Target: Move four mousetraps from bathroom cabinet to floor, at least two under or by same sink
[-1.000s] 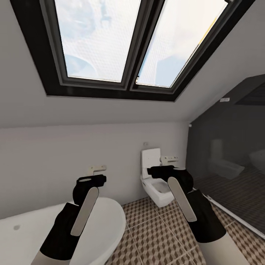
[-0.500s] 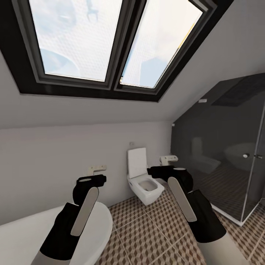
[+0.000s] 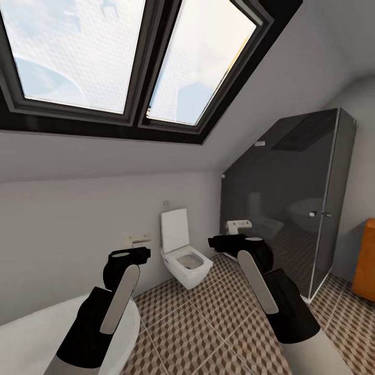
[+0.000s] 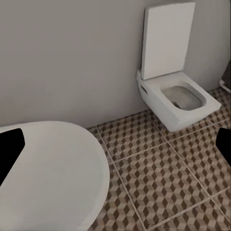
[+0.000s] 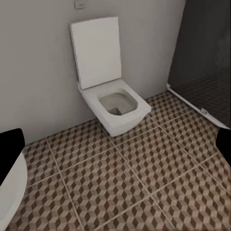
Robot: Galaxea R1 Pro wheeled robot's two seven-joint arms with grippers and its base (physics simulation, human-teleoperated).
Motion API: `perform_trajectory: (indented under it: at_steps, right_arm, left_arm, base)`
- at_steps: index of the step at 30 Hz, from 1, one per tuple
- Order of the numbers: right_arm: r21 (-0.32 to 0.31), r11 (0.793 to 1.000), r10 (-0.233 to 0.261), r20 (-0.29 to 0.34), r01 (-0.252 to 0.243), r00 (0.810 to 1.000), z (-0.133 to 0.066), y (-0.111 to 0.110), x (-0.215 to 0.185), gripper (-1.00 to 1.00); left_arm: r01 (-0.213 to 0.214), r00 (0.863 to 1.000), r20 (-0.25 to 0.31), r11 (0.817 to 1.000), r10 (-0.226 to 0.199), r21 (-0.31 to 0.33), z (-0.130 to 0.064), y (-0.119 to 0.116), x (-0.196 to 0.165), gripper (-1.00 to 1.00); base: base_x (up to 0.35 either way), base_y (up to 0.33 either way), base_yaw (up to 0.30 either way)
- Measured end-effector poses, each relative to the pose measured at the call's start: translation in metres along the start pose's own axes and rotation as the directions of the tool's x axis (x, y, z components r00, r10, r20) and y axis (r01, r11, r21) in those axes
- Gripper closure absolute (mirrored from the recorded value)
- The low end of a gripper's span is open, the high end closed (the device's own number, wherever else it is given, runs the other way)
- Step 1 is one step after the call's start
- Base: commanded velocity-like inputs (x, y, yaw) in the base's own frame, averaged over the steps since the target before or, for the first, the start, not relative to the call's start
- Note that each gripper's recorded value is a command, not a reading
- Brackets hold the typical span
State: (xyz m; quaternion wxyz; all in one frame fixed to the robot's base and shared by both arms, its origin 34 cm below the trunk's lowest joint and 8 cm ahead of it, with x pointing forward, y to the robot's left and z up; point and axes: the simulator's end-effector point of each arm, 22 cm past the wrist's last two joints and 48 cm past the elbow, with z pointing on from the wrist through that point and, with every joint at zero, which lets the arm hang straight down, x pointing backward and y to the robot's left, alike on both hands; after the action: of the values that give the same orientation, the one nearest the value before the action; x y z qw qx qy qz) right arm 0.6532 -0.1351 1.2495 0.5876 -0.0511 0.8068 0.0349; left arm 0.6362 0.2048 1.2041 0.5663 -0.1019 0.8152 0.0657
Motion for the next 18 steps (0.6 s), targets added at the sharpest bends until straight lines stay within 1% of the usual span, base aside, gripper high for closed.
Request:
perform_trajectory:
  at_steps: [18]
  right_arm:
    - [0.0,1.0,0.0,0.0,0.0,1.0,0.0,0.0,0.0,-1.0]
  left_arm:
    - [0.0,1.0,0.0,1.0,0.0,0.0,0.0,-0.0001,0.0,-1.0]
  base:
    - [0.0,0.0,-0.273]
